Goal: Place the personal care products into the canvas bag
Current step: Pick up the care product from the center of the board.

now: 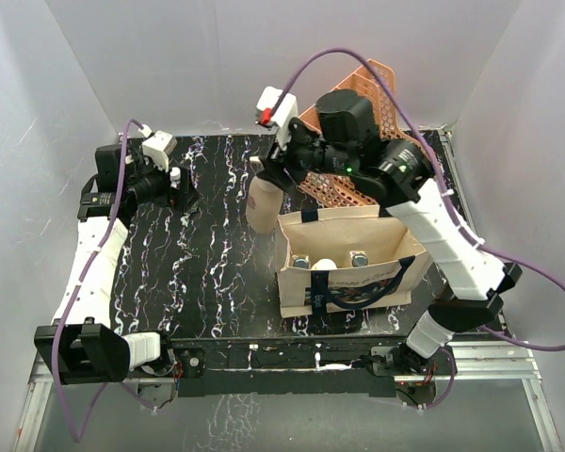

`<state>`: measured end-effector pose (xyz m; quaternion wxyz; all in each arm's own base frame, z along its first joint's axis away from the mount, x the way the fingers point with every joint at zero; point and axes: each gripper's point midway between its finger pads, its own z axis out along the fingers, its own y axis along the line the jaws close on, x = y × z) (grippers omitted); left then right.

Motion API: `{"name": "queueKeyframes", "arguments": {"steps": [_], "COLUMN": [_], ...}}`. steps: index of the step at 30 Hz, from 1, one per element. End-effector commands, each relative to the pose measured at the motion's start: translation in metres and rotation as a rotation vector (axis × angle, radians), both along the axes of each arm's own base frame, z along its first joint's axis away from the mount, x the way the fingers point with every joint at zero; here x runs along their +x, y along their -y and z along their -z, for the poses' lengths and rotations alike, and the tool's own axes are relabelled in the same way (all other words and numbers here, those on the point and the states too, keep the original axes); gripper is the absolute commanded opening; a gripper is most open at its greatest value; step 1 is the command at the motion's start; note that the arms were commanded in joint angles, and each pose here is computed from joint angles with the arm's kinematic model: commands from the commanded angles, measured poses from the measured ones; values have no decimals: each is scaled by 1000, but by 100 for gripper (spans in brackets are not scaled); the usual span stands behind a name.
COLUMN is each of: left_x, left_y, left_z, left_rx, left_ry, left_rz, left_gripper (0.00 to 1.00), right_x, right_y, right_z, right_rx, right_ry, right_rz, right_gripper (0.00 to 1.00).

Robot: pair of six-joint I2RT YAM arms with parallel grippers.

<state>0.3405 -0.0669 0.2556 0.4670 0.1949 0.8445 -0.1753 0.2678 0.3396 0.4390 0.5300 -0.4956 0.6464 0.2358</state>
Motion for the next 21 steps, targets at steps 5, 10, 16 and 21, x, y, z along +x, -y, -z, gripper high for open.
{"name": "queueKeyframes", "arguments": {"steps": [5,10,16,21], "left_x": [-3,-6,-23,-55], "left_y": [36,63,99,127], "left_z": [-11,-20,-33,-46], "left_rx": [-8,-27,29,87], "left_ry": [18,14,64,134], "left_rz": [152,243,414,642], "left_gripper": [96,96,96,96], "right_x": [-31,-31,-26,-21], "right_y": [73,101,135,159], "right_z": [-144,-153,-145,-125], "right_rx": [329,352,324,284], "right_ry": [289,305,314,294], "right_rz": [43,80,149,207], "right_gripper": [8,8,8,8]}}
